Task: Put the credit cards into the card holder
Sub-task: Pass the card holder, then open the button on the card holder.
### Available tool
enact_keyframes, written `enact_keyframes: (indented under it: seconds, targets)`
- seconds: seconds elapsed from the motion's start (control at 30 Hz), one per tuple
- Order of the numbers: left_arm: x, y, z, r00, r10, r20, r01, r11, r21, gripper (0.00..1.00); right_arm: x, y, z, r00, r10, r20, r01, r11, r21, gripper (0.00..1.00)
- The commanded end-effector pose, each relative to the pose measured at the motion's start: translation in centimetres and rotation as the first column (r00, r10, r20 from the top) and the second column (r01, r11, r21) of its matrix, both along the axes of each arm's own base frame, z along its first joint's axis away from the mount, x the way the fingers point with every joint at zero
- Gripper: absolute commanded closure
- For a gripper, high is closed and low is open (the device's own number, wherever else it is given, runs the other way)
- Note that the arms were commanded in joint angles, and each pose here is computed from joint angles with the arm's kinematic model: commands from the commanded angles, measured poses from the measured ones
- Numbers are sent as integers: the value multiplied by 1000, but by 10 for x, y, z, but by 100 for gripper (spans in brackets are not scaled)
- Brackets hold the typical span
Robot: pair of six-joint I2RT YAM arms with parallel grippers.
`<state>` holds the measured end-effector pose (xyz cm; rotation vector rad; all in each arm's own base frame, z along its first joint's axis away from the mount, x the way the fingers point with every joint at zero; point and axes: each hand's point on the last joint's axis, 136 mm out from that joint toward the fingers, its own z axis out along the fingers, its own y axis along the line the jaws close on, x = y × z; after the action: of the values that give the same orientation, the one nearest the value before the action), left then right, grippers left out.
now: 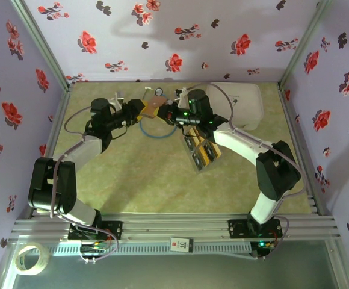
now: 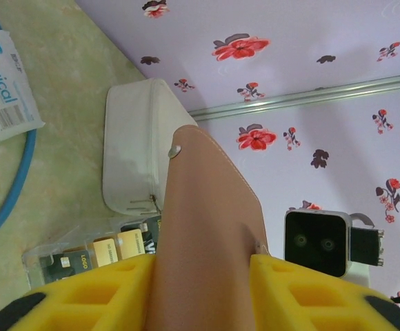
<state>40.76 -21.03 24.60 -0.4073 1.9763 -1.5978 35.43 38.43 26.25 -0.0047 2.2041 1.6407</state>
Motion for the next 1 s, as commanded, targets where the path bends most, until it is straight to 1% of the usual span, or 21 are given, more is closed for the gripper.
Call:
enact_keyframes:
  seconds: [0.0,0.2,0.3,0.37,0.43,0.57,0.67,0.77,0.83,0.97]
  targets:
    - [-8,-4,16,998,-29,57,31,999,-24,65,-1,4,-5,1000,13,-4,-13,1000,13,100]
    - [-8,-4,16,997,-30,65,32,999,-20,78,0,3,-7,1000,7,-9,-7,1000,10,100]
    - [-7,-4,15,997,-31,73,32,999,-11,83,0,3,-9,1000,7,-12,-7,1000,5,100]
    - [-8,-3,14,996,-32,87,32,999,5,88,1,-2,-10,1000,-1,-12,1,1000,-12,85]
    - [-9,-1,10,994,-35,106,31,999,44,91,2,-16,-16,999,-34,-15,33,997,-65,71]
    - [-12,6,-2,991,-28,134,6,987,162,93,-1,-45,-30,996,-93,-12,88,973,-211,54]
    - [-14,13,-13,988,-9,154,-32,965,262,93,0,-60,-46,991,-132,-16,118,932,-342,47]
    - [-19,20,-24,985,10,171,-71,932,355,93,7,-67,-56,986,-165,-9,146,894,-423,40]
    - [-23,23,-29,983,20,183,-93,912,400,93,13,-67,-58,983,-182,3,163,876,-453,37]
    - [-28,25,-31,978,39,205,-127,890,437,93,23,-54,-55,980,-196,20,184,872,-454,34]
